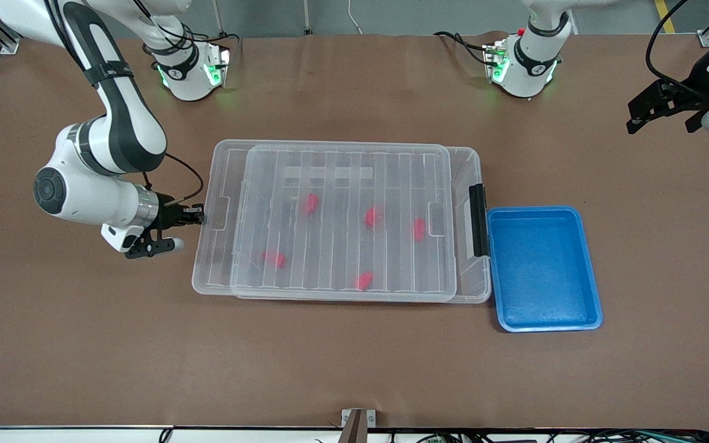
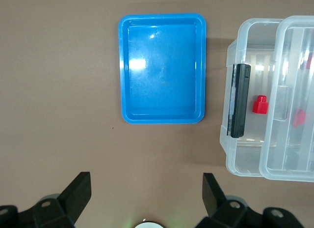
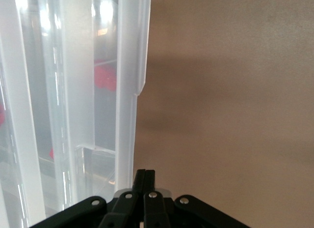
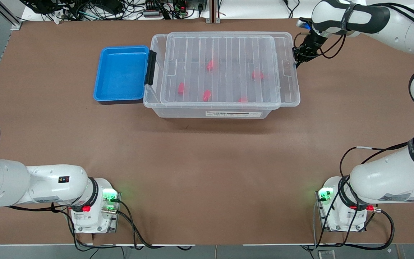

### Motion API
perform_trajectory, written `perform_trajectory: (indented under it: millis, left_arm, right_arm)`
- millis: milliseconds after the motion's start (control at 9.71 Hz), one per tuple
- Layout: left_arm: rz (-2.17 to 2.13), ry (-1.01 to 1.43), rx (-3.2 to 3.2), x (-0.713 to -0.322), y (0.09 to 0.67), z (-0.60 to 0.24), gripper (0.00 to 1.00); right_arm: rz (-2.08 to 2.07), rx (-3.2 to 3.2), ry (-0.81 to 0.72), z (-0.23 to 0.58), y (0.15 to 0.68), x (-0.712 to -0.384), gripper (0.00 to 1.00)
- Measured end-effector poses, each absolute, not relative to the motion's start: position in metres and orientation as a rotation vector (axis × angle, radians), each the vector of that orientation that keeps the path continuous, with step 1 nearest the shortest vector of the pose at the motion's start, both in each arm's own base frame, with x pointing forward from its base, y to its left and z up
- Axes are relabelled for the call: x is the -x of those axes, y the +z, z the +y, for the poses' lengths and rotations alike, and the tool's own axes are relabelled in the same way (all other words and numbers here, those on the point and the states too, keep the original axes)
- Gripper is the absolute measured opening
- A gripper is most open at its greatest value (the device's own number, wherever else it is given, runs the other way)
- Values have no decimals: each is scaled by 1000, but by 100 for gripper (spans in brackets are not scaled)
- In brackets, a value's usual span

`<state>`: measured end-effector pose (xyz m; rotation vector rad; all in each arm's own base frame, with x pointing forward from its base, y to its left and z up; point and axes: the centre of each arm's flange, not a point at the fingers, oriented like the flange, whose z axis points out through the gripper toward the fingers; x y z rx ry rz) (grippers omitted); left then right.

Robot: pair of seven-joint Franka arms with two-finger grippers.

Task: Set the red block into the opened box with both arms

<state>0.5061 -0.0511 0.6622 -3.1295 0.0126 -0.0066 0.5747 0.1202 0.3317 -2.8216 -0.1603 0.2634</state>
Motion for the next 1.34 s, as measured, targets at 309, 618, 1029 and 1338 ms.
perform_trajectory:
  millis: [309,618,1029,1338]
  left_arm:
    - [12,-17,3130,-508,662,-51,100]
    - [10,-20,3131,-508,662,-50,100]
    - [11,-22,3131,-508,662,-50,100]
    - [16,-26,3131,-508,662,-52,100]
  right_arm:
    - [-158,2817,259,140,330,-577,1]
    - [-158,2816,256,142,329,-578,1]
    - [-159,2817,250,143,329,-579,1]
    - [-162,2818,239,144,330,-579,1]
